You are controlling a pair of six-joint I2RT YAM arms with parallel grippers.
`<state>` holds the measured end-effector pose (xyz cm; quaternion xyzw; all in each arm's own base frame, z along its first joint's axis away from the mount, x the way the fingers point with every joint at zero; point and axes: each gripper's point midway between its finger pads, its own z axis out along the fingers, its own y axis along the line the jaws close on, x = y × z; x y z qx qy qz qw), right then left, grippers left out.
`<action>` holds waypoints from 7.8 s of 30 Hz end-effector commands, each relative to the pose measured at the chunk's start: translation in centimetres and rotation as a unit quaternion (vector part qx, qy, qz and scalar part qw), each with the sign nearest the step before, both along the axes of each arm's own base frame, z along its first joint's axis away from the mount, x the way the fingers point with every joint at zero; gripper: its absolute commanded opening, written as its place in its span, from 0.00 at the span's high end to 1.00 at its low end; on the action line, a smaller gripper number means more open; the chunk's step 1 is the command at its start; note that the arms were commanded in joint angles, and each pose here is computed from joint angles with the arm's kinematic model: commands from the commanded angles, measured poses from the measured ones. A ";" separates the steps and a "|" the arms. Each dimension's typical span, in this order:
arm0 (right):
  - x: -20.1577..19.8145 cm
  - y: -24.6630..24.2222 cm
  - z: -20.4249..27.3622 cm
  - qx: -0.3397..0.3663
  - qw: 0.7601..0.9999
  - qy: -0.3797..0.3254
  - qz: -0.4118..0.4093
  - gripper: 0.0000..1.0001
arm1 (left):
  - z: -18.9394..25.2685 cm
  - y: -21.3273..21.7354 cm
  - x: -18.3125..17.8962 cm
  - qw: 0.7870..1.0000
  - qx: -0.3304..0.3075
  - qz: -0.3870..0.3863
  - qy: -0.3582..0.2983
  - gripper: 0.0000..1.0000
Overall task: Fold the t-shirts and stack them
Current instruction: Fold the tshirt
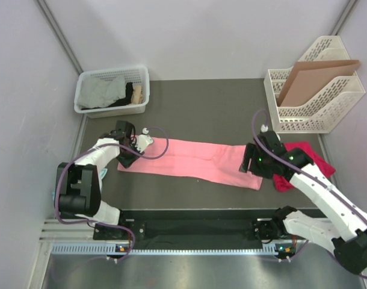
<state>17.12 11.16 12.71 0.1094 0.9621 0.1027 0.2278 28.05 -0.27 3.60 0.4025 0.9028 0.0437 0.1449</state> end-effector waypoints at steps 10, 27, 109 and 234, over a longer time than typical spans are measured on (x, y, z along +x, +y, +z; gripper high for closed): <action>12.1 5.6 -4.5 0.021 1.000 -0.017 -0.003 0.34 | 2.8 0.8 0.9 0.999 0.014 0.011 -0.046 0.64; 10.0 -1.0 -10.2 -0.079 0.990 0.066 -0.100 0.18 | 1.8 0.9 0.5 0.999 0.013 0.010 -0.039 0.64; 9.7 1.9 -4.1 -0.004 0.999 -0.014 -0.043 0.19 | -1.5 -0.6 6.5 0.916 -0.347 0.151 0.131 0.44; 6.7 -0.2 -2.7 -0.013 0.998 -0.040 -0.037 0.23 | 13.3 -22.1 7.3 0.965 -0.253 0.017 -0.064 0.01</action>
